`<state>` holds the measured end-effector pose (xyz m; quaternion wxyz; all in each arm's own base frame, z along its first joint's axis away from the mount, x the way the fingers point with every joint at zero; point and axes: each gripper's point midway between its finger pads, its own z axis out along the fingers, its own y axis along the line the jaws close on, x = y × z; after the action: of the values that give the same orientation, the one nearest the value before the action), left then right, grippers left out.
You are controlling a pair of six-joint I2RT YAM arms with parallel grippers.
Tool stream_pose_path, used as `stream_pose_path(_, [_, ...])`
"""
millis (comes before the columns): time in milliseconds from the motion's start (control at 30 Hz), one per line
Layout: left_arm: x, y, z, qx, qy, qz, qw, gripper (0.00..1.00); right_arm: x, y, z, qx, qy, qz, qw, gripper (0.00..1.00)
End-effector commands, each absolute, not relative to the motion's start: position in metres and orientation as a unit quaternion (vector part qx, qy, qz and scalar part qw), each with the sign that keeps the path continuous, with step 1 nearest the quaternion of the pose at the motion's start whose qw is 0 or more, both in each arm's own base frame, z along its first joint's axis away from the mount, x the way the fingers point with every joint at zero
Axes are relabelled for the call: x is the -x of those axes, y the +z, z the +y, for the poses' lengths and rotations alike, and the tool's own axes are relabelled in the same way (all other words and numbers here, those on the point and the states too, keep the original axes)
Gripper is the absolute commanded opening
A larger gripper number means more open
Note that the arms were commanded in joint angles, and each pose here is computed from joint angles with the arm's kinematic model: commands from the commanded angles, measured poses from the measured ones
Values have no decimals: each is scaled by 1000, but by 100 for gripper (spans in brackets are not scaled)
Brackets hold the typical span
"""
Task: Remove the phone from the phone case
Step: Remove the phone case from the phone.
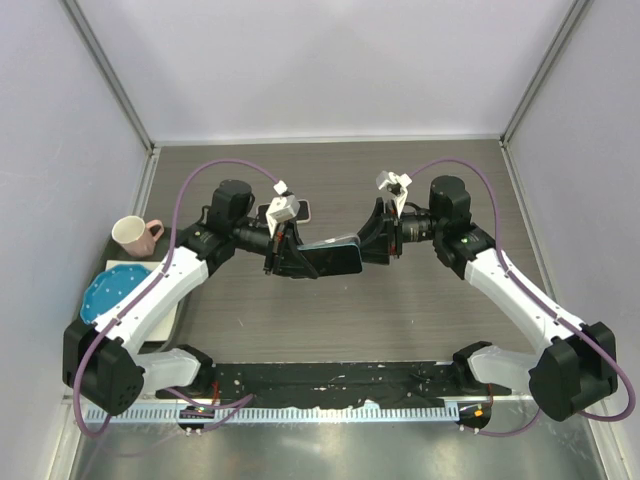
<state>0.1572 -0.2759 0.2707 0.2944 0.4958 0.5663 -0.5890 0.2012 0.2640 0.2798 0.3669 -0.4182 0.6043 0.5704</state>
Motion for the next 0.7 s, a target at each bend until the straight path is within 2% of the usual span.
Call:
stream_pose_path(0, [-150,296,-279,-537,-595,497,333,0,-213,280,265,400,569,609,382,43])
stream_pose_path(267, [-180,270,-290,-497,-578,542,354,0,-219,264,264,364,582,630,362,15])
stream_pose_path(467, [-197,258,-295,-473,-565,573,358,0,-216,261,262,364,586,629,357,8])
stream_pose_path(667, [-218,233,-300,-449,-546,610,358,0,-214,242,261,362,582,643,341,6])
